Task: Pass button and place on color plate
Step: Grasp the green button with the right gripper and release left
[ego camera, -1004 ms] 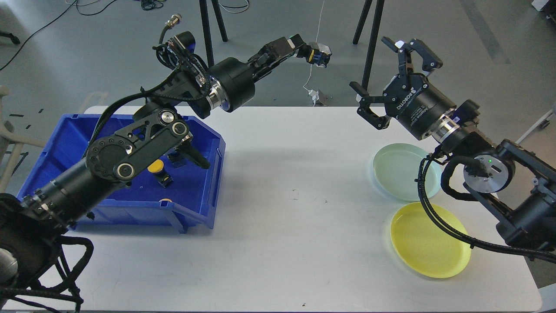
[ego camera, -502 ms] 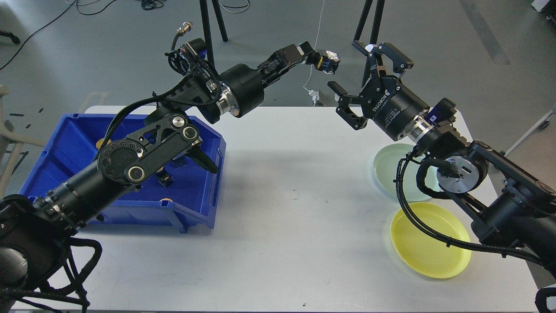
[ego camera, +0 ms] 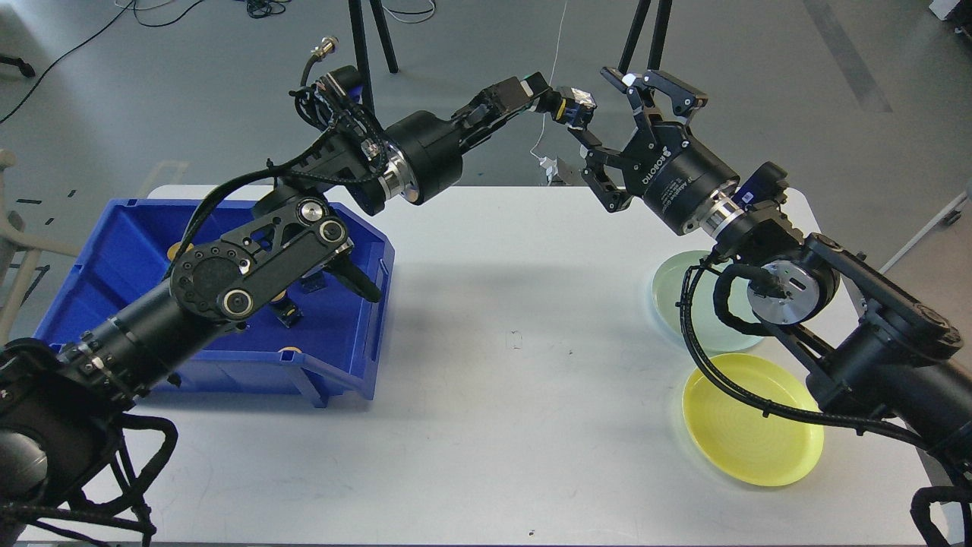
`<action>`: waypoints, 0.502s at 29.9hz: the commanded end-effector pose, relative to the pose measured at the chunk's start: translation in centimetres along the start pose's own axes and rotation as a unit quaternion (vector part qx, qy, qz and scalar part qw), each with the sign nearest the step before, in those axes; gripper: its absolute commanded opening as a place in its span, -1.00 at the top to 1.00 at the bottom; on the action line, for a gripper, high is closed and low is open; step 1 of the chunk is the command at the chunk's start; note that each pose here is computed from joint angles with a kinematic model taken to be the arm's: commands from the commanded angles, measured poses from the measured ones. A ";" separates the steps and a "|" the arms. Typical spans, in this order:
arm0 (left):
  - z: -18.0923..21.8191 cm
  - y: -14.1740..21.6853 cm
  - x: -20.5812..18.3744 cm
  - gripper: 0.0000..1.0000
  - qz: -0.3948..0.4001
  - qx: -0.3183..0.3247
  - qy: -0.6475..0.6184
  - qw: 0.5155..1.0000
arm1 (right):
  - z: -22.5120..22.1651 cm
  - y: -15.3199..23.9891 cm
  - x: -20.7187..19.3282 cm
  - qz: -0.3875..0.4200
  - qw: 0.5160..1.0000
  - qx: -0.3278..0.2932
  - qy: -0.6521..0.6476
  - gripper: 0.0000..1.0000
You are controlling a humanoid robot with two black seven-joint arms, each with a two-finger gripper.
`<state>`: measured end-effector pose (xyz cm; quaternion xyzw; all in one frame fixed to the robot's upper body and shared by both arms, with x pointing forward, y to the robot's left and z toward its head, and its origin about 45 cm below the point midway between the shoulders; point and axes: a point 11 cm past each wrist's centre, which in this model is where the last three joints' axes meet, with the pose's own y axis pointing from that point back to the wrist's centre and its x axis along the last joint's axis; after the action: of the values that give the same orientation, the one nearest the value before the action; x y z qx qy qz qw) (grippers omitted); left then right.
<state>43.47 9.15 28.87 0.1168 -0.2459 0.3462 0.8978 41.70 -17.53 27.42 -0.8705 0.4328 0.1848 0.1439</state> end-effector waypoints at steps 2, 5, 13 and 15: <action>0.0 0.0 0.0 0.40 0.000 0.000 -0.001 1.000 | 0.6 -0.4 -0.6 -0.007 1.000 -0.009 0.005 -0.29; 0.1 0.0 0.1 0.40 0.000 -0.001 -0.001 1.000 | 1.0 -0.6 -0.9 -0.010 1.000 -0.011 0.001 -0.29; 0.1 0.0 0.0 0.39 0.000 -0.001 -0.001 1.000 | 1.2 -0.6 -0.7 -0.008 1.000 -0.016 0.001 0.40; 0.1 0.0 0.1 0.39 0.000 -0.001 -0.001 1.000 | 1.2 -0.6 -0.7 -0.008 1.000 -0.015 0.002 0.53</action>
<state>43.46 9.10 29.01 0.1156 -0.2474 0.3455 0.8978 41.54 -16.22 26.69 -0.8761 0.4236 0.1890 0.1315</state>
